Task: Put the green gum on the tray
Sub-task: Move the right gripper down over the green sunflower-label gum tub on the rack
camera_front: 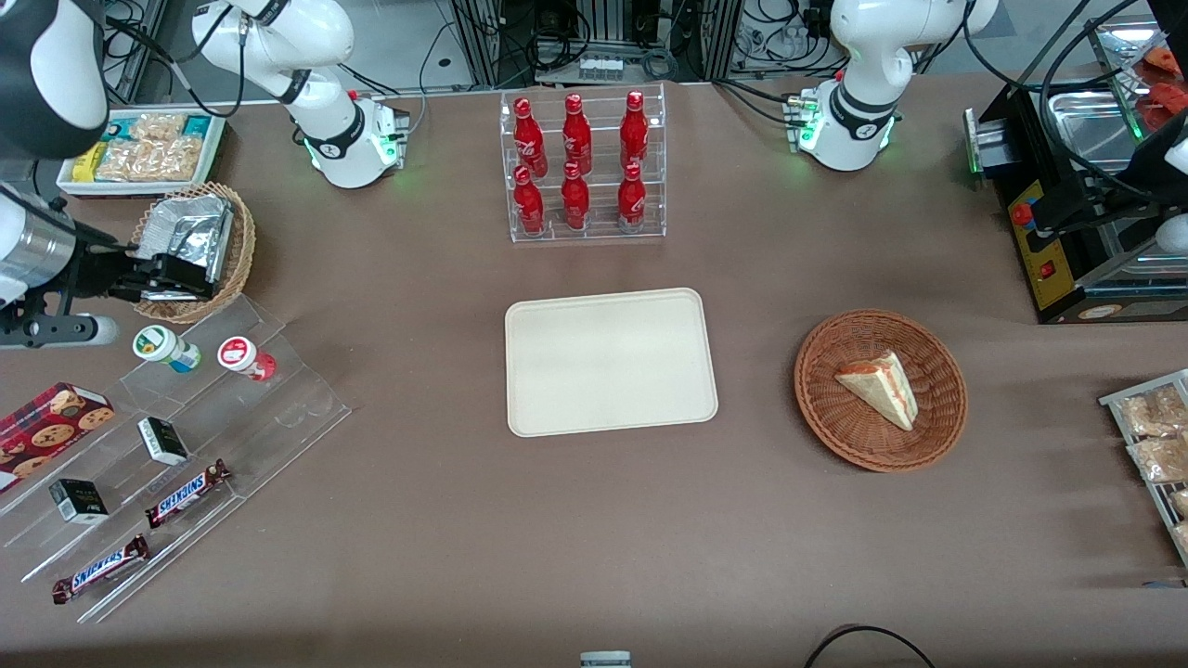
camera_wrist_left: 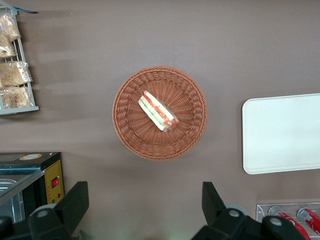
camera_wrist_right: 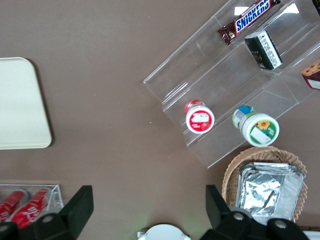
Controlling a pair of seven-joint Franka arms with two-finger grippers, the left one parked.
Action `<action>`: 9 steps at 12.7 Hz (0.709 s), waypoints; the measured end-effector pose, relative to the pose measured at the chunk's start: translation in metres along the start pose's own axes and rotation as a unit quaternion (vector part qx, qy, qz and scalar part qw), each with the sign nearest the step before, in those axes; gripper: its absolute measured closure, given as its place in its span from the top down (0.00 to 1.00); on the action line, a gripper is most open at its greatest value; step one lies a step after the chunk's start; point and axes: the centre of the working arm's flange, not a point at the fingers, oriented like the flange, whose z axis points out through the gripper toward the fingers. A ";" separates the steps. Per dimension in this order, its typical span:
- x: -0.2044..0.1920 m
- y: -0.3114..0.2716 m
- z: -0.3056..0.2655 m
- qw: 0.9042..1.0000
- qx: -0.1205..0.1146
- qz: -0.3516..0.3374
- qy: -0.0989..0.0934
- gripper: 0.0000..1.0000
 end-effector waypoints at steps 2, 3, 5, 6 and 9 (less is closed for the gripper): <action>0.001 0.021 0.022 1.000 0.002 -0.026 0.009 1.00; -0.002 0.033 0.034 0.999 0.003 -0.042 0.014 1.00; -0.010 0.052 0.058 0.996 0.005 -0.081 0.026 1.00; -0.015 0.060 0.069 0.994 0.005 -0.107 0.032 1.00; -0.022 0.085 0.090 0.982 0.000 -0.180 0.056 1.00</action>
